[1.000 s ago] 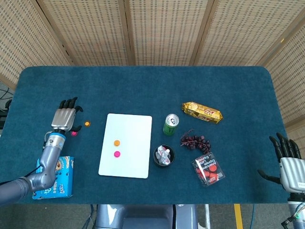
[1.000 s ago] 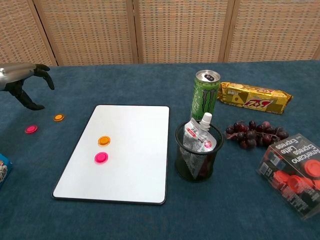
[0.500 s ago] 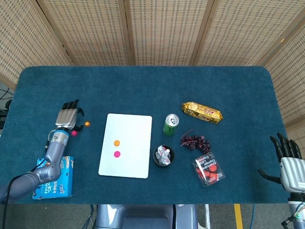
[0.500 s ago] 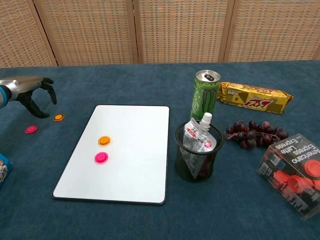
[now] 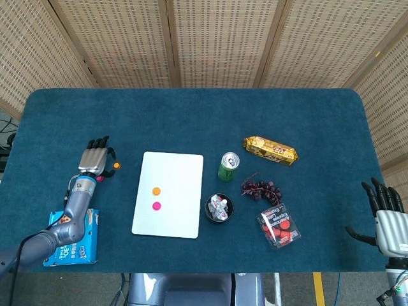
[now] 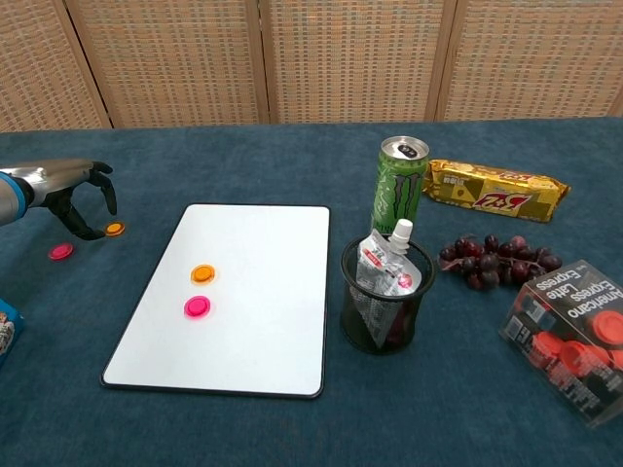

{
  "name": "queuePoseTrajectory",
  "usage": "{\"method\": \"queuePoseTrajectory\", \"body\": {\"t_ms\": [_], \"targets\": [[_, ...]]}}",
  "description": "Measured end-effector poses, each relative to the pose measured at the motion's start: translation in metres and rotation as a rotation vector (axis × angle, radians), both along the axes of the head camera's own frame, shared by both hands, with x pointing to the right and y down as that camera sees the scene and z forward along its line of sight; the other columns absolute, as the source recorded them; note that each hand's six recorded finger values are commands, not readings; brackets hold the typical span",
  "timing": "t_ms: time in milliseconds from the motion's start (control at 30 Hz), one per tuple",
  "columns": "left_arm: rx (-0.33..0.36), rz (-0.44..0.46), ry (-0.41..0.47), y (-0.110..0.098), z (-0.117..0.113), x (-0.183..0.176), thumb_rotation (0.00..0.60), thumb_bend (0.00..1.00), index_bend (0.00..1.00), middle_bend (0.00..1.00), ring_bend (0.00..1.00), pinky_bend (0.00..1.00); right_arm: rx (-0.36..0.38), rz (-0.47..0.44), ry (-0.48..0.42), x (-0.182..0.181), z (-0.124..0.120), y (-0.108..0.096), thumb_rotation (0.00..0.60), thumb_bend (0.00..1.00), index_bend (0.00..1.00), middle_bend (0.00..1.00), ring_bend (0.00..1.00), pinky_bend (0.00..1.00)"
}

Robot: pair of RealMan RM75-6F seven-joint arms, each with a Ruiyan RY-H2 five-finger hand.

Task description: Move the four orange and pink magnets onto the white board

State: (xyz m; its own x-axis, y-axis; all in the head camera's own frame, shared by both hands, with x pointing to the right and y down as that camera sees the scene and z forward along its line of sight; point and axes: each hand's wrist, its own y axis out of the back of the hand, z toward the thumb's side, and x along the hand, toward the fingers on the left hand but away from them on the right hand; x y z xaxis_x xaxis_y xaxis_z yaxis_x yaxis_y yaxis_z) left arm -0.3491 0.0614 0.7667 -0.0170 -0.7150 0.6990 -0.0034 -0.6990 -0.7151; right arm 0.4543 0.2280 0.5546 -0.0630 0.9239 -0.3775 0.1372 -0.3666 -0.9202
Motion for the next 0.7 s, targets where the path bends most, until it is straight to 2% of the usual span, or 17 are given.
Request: {"method": "queuePoseTrajectory", "body": {"t_ms": [367, 533, 700], "targets": [[-0.024, 0.006, -0.015, 0.002, 0.010, 0.006, 0.600, 0.31, 0.42, 0.00, 0.00, 0.00, -0.001, 0.005, -0.002, 0.001, 0.000, 0.000, 0.600, 0.06, 0.00, 0.00, 0.00, 0.00], [-0.029, 0.006, -0.015, 0.003, 0.012, 0.007, 0.600, 0.34, 0.55, 0.00, 0.00, 0.00, -0.001, 0.006, -0.003, 0.001, 0.000, 0.000, 0.600, 0.05, 0.00, 0.00, 0.00, 0.00], [-0.021, 0.007, -0.012, 0.003, 0.009, 0.007, 0.600, 0.35, 0.57, 0.00, 0.00, 0.00, 0.000, 0.006, -0.004, 0.001, 0.000, 0.000, 0.600, 0.06, 0.00, 0.00, 0.00, 0.00]]}}
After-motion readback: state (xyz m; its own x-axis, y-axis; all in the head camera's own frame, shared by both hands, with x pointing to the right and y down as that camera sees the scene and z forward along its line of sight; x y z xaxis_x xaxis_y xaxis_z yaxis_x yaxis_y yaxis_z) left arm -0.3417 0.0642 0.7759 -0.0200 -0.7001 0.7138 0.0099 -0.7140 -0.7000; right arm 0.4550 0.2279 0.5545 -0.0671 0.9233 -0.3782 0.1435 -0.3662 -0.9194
